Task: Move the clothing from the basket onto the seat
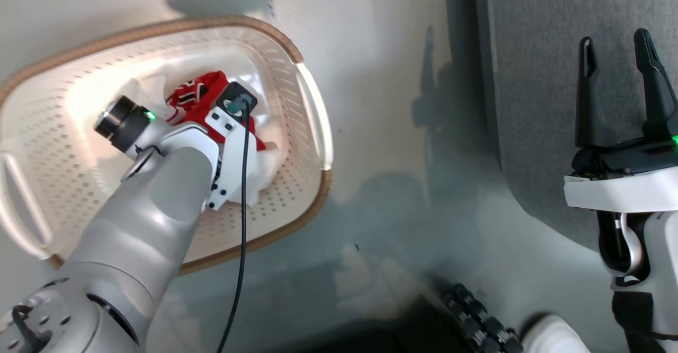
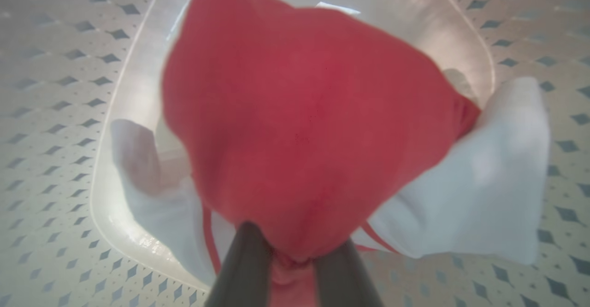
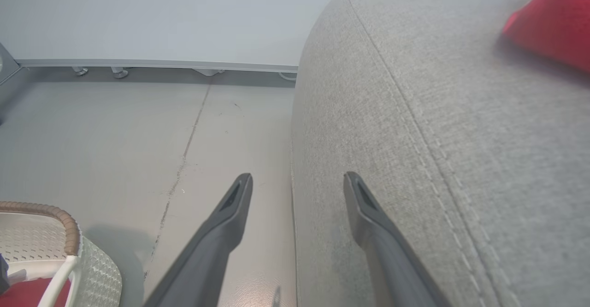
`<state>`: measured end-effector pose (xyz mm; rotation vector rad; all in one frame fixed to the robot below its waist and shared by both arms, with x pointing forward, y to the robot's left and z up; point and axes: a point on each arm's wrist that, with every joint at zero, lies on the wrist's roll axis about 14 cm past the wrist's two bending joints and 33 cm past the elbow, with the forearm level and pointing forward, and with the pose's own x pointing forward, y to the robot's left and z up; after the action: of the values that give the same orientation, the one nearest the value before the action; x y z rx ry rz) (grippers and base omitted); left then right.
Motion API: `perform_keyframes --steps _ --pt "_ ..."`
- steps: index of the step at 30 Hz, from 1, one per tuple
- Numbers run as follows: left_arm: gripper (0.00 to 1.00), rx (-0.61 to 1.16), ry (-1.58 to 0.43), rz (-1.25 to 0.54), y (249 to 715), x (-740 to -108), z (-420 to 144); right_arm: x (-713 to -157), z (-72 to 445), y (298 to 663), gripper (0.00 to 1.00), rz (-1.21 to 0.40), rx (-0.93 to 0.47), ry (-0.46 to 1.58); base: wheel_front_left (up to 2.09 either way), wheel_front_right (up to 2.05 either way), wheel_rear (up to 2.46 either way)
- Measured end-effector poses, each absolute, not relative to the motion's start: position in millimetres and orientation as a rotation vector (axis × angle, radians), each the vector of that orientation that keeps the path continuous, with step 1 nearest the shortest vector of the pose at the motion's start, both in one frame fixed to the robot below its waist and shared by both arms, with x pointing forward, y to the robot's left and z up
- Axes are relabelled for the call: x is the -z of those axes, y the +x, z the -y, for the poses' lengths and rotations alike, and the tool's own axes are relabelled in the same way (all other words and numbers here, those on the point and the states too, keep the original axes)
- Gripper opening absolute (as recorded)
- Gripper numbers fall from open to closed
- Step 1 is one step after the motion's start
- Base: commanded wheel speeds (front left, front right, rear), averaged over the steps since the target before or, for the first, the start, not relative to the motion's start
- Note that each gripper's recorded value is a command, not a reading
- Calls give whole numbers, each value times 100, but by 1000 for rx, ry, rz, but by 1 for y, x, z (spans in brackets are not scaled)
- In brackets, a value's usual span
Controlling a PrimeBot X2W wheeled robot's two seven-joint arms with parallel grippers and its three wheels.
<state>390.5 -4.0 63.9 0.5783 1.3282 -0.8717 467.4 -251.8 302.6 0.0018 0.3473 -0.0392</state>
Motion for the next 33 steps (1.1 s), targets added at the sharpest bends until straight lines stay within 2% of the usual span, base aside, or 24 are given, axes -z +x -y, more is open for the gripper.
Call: perform_keyframes --steps 10,14,33 --pt "0 771 493 -1209 405 -125 -13 -351 242 476 100 -241 -21 -20 0 0 0" --pt "0 741 399 -1127 406 -159 -8 -372 238 471 100 -204 -35 -20 0 0 0" --pt "0 462 101 -486 443 -362 -32 -465 186 421 100 -30 -150 27 0 0 0"
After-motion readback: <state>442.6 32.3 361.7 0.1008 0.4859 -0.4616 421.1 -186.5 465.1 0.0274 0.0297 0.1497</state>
